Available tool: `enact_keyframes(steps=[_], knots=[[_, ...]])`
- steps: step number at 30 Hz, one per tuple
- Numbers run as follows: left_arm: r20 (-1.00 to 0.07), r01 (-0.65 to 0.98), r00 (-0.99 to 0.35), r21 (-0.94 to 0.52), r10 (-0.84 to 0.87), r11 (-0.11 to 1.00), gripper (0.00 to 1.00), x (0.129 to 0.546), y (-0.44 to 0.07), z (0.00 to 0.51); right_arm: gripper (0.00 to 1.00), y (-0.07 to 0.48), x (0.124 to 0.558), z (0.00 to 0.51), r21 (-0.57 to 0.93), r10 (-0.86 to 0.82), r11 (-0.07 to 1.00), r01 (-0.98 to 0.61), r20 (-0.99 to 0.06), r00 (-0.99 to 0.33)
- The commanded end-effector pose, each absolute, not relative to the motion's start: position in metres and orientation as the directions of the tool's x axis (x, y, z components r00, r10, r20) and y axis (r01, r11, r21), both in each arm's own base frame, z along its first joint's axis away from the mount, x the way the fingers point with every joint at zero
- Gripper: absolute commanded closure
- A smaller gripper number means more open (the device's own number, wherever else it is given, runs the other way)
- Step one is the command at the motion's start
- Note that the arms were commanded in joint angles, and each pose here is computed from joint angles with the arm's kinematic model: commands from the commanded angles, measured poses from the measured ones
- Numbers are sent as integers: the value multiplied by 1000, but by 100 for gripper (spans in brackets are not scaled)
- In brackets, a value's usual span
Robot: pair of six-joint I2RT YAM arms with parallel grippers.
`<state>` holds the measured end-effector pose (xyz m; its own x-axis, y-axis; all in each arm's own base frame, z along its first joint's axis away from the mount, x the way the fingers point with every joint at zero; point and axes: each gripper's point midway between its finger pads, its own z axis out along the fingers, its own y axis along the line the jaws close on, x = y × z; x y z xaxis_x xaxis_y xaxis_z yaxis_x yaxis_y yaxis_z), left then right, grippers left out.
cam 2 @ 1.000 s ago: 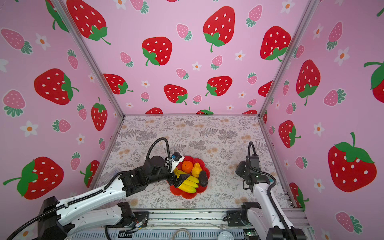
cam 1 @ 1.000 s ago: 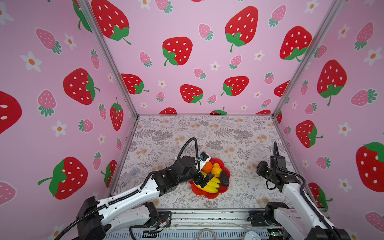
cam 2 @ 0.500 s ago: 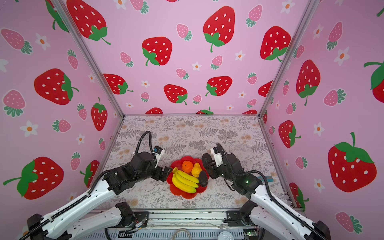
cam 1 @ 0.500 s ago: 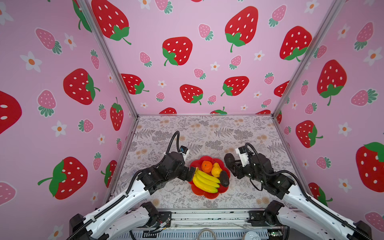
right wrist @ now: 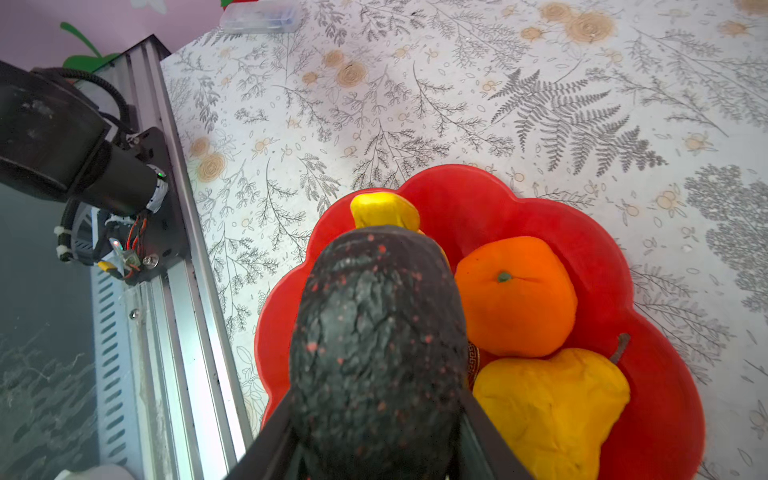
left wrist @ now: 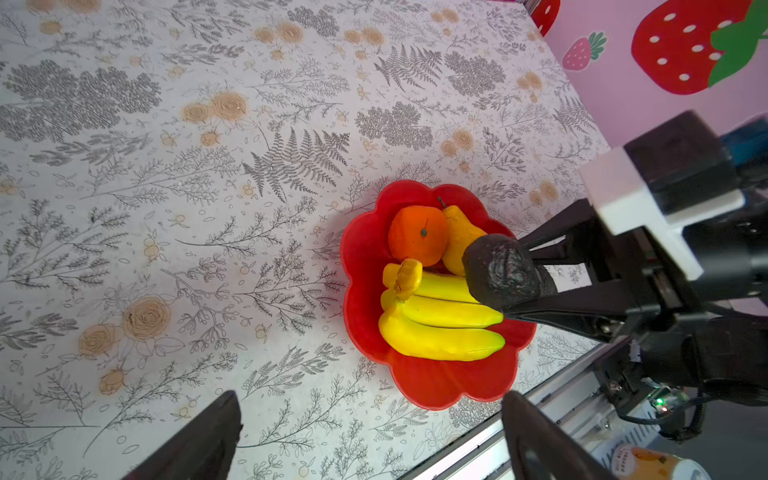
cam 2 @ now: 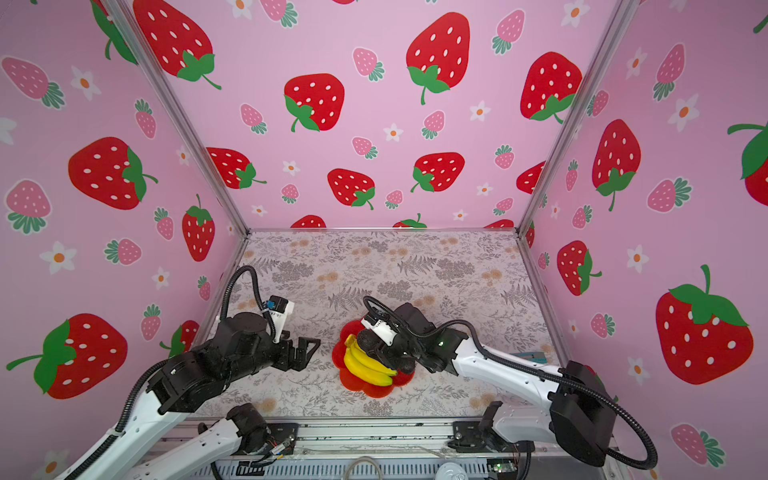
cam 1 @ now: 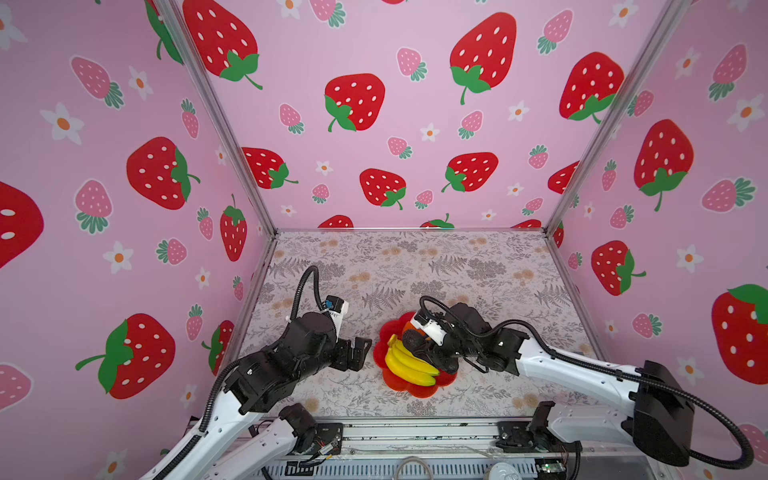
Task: Place and organize the fake fruits in the fruit bowl
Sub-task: 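Carry the second avocado to the bowl with the right gripper while the left gripper withdraws, then release the avocado in the bowl and raise the right gripper away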
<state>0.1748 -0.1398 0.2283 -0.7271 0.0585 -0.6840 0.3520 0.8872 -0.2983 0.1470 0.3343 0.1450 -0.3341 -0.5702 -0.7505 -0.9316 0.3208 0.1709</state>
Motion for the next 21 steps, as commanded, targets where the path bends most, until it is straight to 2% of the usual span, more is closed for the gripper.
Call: enact_keyframes(steps=[1,7,21], knots=[[-620,338,-784,-380,33,861,1,166,-149,219,58,355,132,161,138,-574,163,-977,-792,-208],[-620,331,-784,-373,32,867,1,169,-145,218,59,368,106,137,147,-660,63,-987,-736,-151],[-610,324,-792,-372,34,870,1,174,-147,207,57,363,88,98,182,-740,31,-983,-657,-145]])
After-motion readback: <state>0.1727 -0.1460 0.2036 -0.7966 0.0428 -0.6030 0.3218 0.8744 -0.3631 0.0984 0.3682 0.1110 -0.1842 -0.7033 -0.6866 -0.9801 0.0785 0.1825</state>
